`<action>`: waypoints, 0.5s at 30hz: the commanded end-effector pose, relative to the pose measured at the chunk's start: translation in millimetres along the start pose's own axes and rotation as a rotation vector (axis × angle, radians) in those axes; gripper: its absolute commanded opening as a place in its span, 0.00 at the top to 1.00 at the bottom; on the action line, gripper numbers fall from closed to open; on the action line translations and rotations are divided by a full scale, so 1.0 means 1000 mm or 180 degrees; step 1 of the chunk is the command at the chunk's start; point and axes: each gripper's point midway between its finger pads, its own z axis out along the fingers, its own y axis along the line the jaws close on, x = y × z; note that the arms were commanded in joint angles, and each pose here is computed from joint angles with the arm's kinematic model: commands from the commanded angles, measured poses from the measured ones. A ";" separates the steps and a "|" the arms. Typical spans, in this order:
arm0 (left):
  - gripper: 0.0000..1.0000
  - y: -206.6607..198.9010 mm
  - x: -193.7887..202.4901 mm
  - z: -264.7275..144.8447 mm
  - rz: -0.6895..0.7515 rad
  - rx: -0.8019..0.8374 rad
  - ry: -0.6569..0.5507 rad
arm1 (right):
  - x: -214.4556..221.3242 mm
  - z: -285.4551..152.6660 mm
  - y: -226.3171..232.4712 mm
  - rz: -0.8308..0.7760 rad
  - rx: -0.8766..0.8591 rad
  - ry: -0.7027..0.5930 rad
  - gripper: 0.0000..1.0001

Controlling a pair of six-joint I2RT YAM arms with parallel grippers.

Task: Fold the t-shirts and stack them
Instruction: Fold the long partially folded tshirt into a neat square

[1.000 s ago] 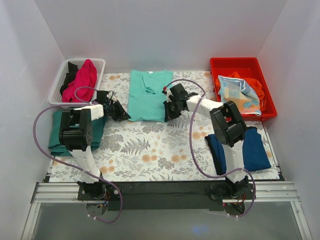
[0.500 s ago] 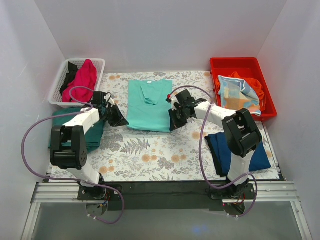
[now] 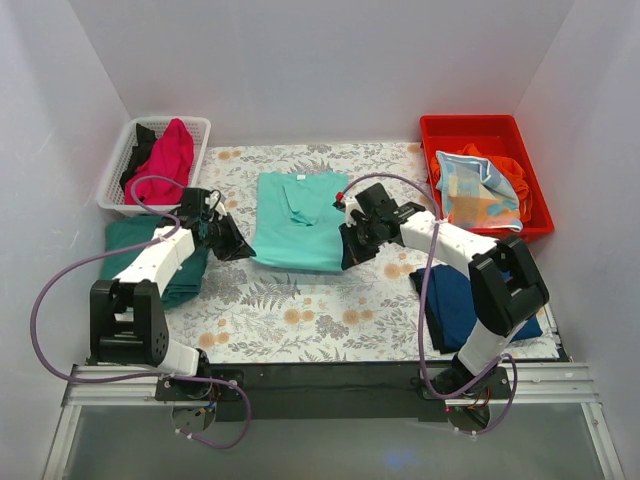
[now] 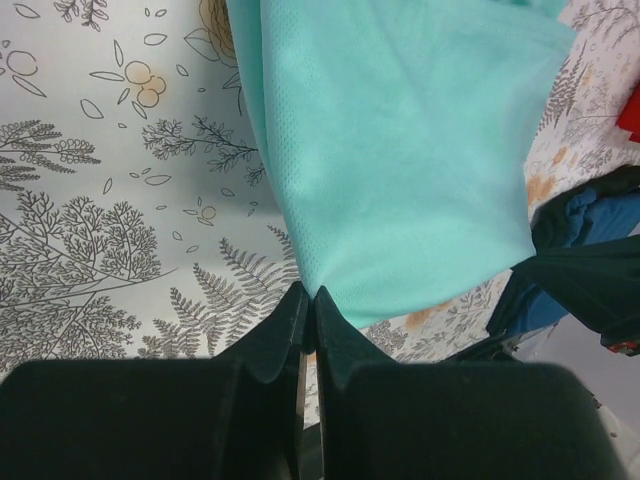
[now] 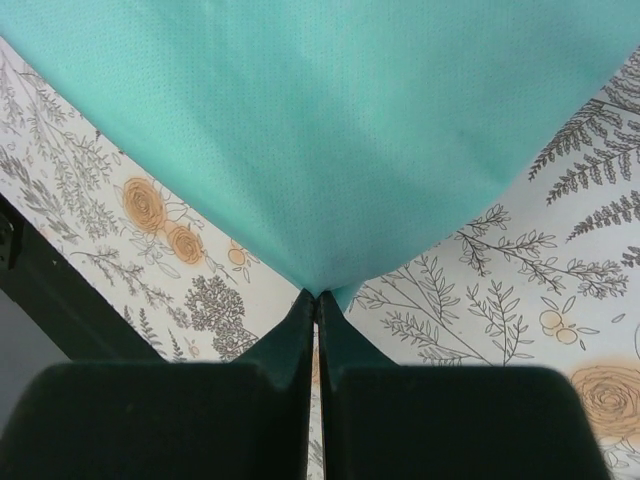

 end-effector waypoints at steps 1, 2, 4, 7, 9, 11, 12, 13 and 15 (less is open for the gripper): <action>1.00 -0.026 -0.033 -0.036 0.0148 0.0042 -0.0512 | -0.027 -0.035 0.012 -0.0135 0.0110 -0.0291 0.99; 1.00 -0.029 -0.038 -0.040 0.0152 0.0040 -0.0582 | -0.032 -0.038 0.013 -0.0150 0.0118 -0.0329 0.99; 1.00 -0.039 -0.049 -0.049 0.0165 0.0085 -0.0698 | -0.038 -0.042 0.015 -0.0168 0.0129 -0.0355 0.99; 1.00 -0.046 -0.064 -0.052 0.0181 0.0085 -0.0814 | -0.056 -0.048 0.015 -0.0236 0.0217 -0.0466 0.99; 1.00 -0.057 -0.081 -0.055 0.0247 0.0162 -0.0967 | -0.073 -0.053 0.013 -0.0312 0.0304 -0.0582 0.99; 1.00 -0.068 -0.104 -0.052 0.0231 0.0206 -0.1050 | -0.083 -0.048 0.005 -0.0332 0.0383 -0.0593 0.99; 1.00 -0.072 -0.113 -0.048 0.0235 0.0240 -0.1071 | -0.100 -0.054 0.001 -0.0353 0.0470 -0.0713 0.99; 1.00 -0.077 -0.120 -0.046 0.0211 0.0286 -0.1085 | -0.105 -0.049 -0.008 -0.0318 0.0513 -0.0697 0.99; 1.00 -0.087 -0.143 -0.036 0.0200 0.0360 -0.1139 | -0.133 -0.057 -0.018 -0.0288 0.0559 -0.0866 0.99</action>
